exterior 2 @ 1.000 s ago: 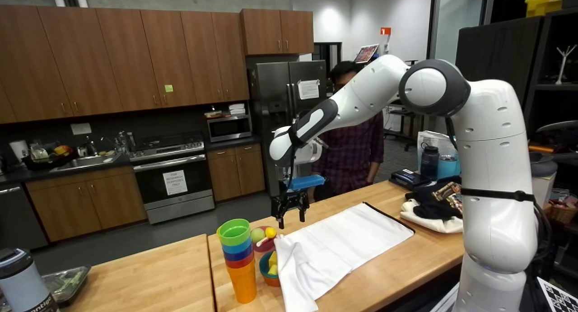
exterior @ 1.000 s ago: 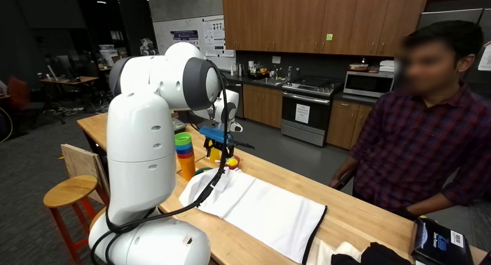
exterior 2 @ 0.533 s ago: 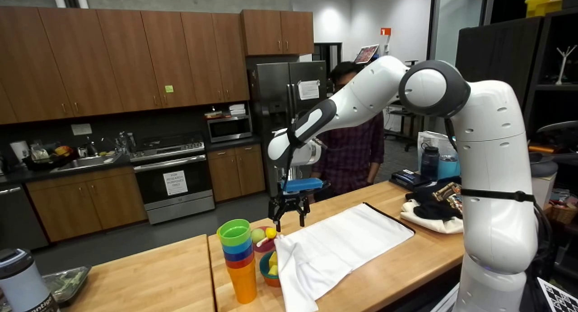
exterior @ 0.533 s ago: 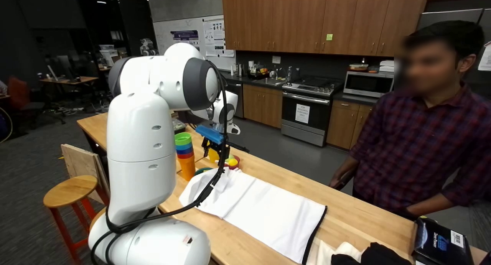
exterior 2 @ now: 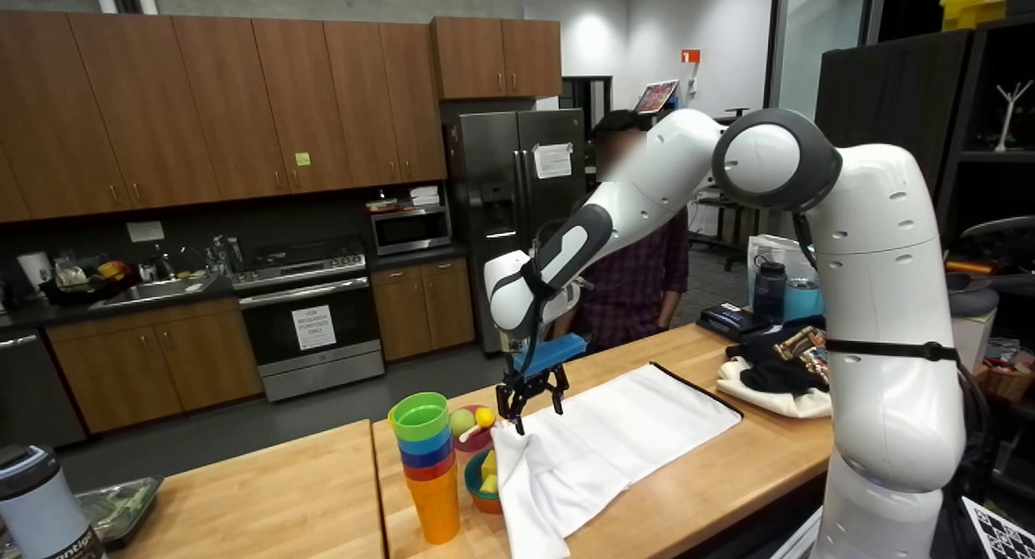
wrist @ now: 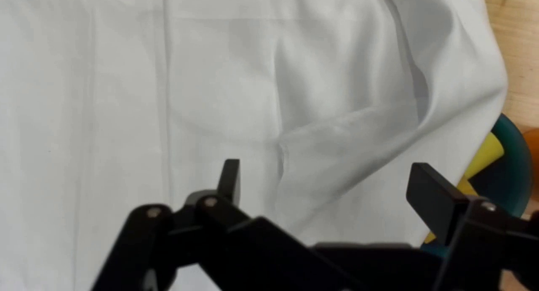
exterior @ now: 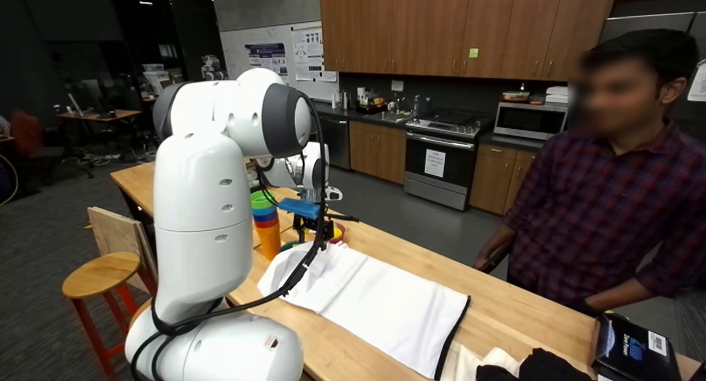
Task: Fold the white cloth on the table
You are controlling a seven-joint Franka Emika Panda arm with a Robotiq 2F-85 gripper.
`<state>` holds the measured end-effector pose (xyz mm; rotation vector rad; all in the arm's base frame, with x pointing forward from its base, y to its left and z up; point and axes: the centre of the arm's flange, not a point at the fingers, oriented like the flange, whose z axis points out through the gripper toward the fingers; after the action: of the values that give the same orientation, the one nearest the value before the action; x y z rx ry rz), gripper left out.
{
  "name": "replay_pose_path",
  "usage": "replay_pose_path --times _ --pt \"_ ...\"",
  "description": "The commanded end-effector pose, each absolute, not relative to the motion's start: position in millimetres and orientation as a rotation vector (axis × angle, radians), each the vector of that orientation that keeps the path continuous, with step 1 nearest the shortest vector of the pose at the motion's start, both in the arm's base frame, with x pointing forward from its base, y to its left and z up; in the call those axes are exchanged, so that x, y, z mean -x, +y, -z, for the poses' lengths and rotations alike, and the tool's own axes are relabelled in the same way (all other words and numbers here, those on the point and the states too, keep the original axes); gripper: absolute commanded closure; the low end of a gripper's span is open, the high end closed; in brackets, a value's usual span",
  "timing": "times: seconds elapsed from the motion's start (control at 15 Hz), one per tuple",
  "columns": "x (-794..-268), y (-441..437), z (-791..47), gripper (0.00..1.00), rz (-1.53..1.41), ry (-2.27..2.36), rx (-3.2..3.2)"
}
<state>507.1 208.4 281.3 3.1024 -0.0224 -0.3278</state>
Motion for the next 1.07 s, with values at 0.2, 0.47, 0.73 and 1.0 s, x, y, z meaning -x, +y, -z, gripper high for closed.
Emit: replay_pose_path --times 0.2,0.47,0.73,1.0 --pt "-502.6 217.5 -275.8 0.00 0.326 0.020 -3.105" --pt "-503.0 216.8 -275.8 0.00 0.325 0.026 -3.106" --pt "-503.0 216.9 -275.8 0.00 0.324 0.029 -3.106" --pt "-503.1 216.9 -275.7 0.00 0.324 0.029 -3.107"
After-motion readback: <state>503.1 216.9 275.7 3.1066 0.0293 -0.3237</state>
